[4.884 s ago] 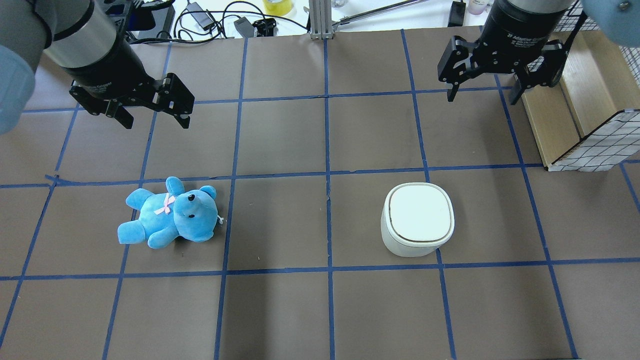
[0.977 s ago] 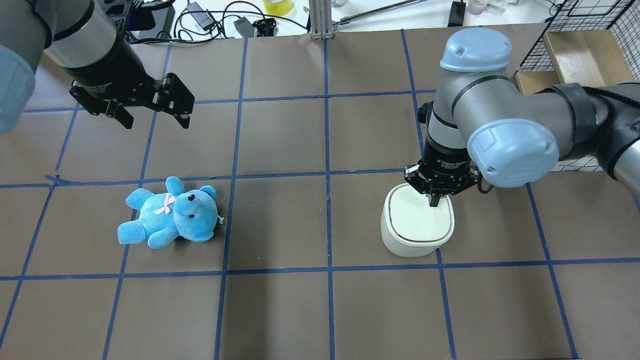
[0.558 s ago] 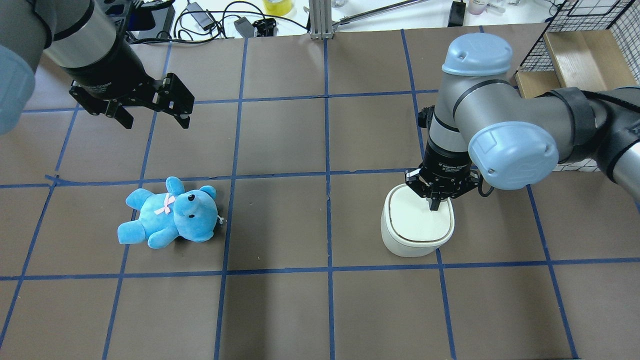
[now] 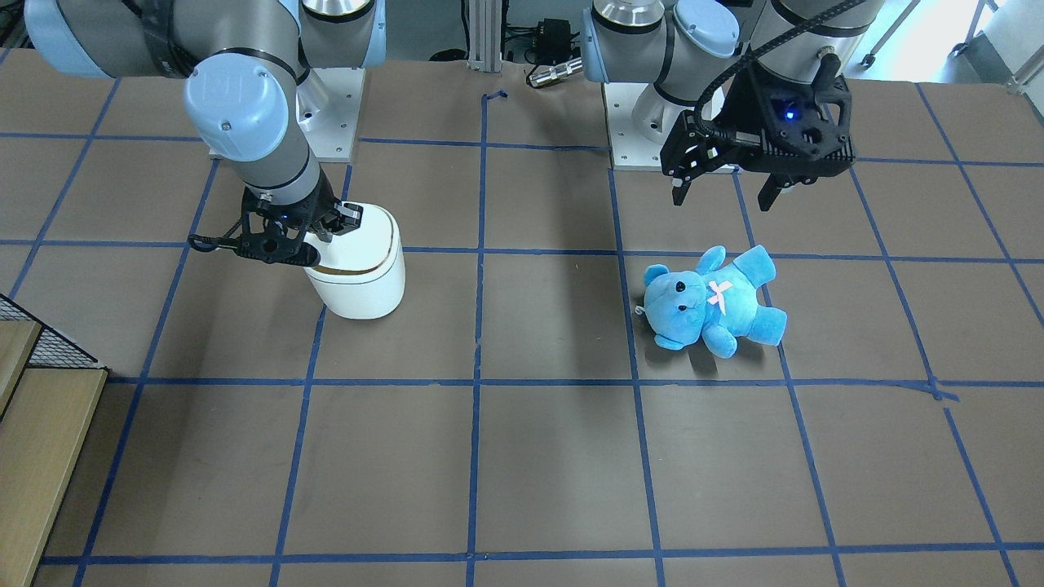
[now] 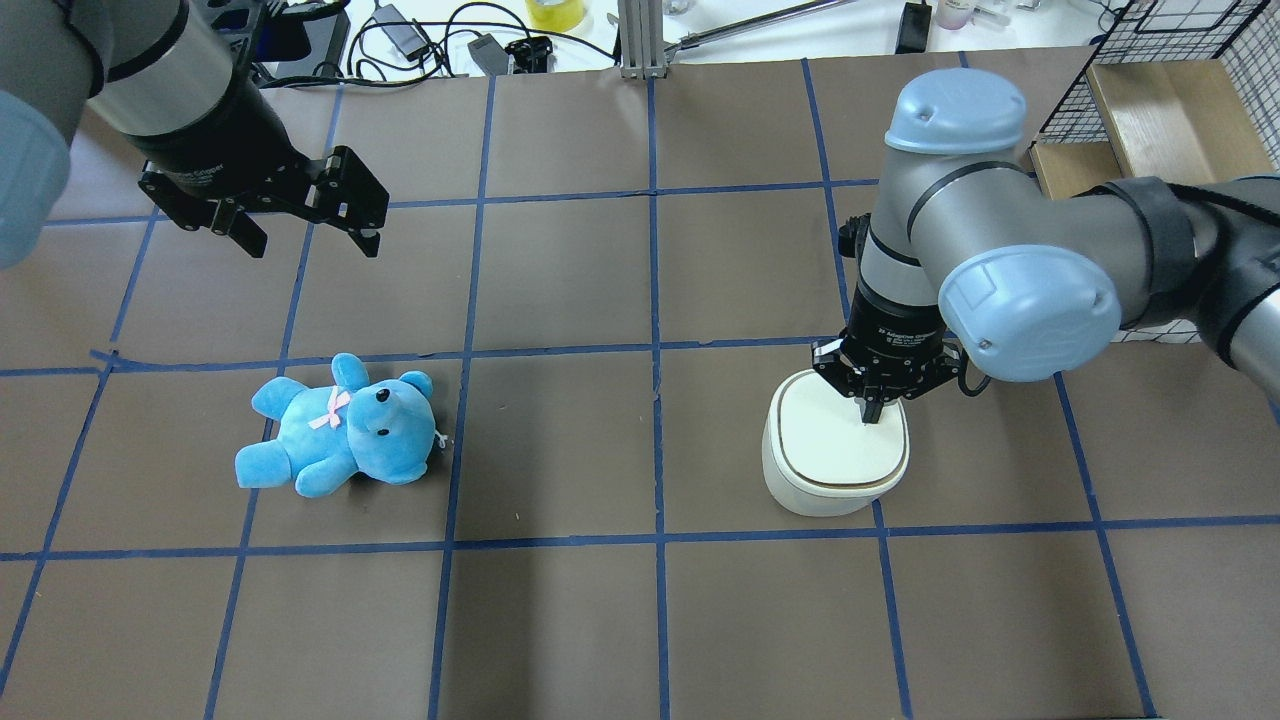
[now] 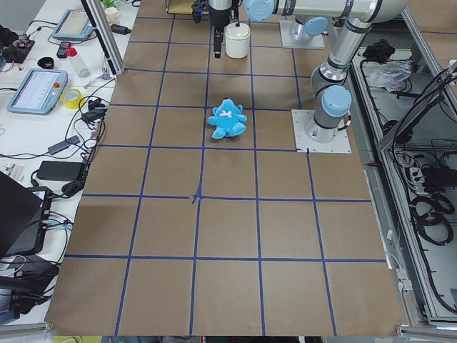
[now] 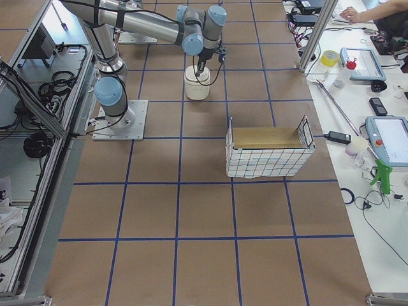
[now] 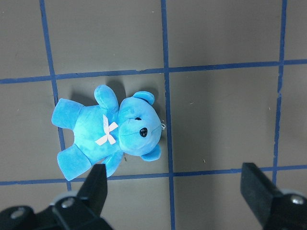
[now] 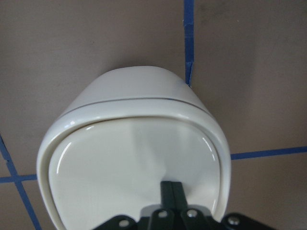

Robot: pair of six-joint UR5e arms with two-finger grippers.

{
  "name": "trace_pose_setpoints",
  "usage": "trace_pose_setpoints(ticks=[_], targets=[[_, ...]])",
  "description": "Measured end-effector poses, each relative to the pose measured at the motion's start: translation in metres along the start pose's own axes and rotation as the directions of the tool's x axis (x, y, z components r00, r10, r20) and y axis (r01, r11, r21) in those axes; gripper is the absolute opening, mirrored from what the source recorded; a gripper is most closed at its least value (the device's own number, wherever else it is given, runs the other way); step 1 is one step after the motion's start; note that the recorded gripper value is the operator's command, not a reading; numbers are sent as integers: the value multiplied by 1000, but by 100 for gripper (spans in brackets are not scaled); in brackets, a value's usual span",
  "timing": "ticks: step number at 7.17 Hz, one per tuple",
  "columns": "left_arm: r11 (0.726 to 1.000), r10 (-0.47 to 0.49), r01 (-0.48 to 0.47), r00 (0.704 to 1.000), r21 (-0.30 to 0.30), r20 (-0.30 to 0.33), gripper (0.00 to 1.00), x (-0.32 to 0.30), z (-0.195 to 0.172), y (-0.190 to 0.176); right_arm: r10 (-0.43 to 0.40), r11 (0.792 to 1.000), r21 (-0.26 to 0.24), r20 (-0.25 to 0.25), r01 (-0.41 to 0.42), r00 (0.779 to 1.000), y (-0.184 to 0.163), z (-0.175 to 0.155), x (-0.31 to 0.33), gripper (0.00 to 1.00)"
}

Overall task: Open trash can with right arm
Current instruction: 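Lift the right gripper up as the lid flips open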

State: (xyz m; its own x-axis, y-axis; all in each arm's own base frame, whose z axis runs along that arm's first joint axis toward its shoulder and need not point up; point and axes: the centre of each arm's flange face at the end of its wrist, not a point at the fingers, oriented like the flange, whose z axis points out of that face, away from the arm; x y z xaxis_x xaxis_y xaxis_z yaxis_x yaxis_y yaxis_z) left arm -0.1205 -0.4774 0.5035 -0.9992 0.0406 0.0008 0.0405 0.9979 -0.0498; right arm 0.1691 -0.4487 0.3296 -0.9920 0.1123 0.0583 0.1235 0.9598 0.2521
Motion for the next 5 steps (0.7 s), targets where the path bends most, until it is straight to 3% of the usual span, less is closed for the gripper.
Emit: trace_pose_setpoints(ticks=[3,5], targets=[[1000,0,0,1000,0,0,100,0,0,0,20,1000,-16,2,-19,1000,4,-79,0,0],[1000,0,0,1000,0,0,100,0,0,0,19,999,28,4,-19,1000,16,-138,4,0]])
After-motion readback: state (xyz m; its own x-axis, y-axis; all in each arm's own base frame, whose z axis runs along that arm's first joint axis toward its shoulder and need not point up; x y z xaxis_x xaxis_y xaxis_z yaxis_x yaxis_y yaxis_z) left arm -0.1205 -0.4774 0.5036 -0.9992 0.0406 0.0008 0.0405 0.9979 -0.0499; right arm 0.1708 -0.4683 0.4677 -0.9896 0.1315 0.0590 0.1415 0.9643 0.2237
